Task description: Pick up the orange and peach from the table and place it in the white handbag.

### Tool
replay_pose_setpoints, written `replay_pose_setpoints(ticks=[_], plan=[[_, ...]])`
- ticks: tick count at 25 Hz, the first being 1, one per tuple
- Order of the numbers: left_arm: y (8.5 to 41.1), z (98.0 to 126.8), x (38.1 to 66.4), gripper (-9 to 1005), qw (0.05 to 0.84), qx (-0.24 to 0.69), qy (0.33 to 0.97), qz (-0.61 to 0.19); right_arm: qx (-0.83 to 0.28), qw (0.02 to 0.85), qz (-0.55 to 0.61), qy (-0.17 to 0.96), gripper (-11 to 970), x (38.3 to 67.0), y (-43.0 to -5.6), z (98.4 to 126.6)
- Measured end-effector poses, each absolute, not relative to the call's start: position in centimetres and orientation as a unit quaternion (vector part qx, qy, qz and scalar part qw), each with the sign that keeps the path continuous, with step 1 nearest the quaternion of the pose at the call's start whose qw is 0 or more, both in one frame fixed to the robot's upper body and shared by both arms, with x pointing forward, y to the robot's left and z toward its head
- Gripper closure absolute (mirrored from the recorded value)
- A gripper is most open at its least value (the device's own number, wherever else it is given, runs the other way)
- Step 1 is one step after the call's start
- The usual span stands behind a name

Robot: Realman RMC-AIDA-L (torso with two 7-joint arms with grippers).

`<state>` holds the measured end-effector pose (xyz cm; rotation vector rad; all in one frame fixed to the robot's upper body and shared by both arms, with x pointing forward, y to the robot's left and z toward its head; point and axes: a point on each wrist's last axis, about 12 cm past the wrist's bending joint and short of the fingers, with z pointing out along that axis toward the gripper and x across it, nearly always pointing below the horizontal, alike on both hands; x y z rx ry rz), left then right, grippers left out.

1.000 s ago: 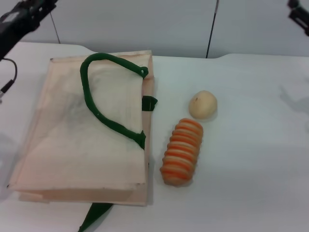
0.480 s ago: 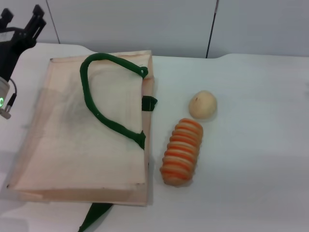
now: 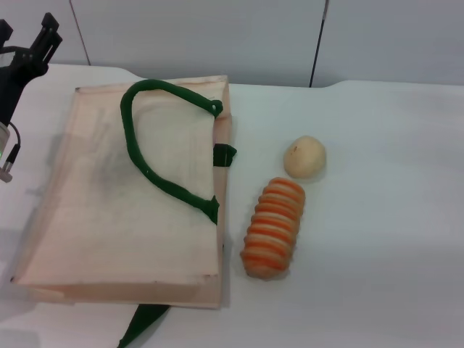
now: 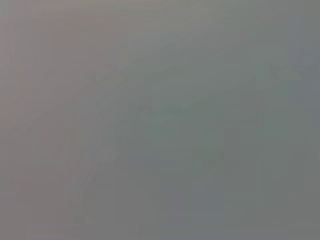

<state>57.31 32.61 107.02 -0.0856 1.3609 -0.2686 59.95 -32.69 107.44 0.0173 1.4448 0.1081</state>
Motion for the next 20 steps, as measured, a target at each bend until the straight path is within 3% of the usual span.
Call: replay_pose_setpoints(ticks=[20], plan=[[32.79, 107.15, 56.92, 112, 0.776, -0.039, 0.617, -0.124, 0.018, 0.746, 0.057, 0.663, 66, 59.51, -32.74, 107.06]])
